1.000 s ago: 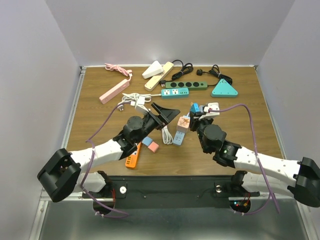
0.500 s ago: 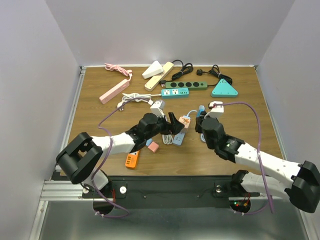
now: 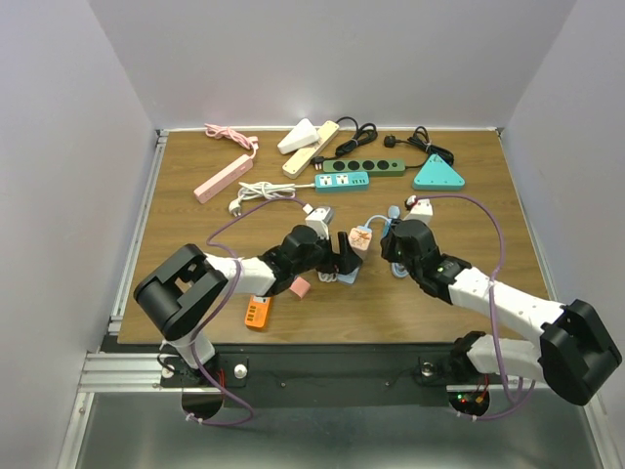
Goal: Insert the plug
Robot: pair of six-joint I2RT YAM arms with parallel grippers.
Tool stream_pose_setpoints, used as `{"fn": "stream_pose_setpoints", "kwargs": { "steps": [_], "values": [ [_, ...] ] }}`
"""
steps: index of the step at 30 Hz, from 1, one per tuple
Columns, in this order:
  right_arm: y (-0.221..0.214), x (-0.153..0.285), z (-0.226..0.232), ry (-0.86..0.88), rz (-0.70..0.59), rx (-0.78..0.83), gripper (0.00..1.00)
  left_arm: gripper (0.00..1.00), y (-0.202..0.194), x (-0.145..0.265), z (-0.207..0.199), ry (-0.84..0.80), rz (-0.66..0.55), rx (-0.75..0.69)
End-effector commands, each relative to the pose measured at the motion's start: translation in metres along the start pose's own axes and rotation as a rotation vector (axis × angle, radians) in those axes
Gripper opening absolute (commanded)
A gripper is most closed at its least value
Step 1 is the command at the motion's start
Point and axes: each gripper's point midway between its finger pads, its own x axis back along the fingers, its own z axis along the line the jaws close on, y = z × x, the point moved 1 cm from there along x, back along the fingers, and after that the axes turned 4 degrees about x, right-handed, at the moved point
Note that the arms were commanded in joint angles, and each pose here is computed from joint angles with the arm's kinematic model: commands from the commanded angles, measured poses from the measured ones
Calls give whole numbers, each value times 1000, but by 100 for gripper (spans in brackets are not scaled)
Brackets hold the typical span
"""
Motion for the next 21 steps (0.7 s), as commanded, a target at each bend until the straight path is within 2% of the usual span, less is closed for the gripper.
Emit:
{"fn": "stream_pose_setpoints", "kwargs": {
  "steps": [1, 13, 21],
  "values": [
    [10, 0, 2, 29, -20, -37, 0, 95, 2, -5, -20, -71, -1, -18],
    [30, 9, -11, 26, 3, 2, 0, 95, -60, -10, -61, -157, 165, 3],
    [48, 28, -3, 82, 59, 31, 0, 95, -58, -12, -96, -245, 171, 5]
  ]
}}
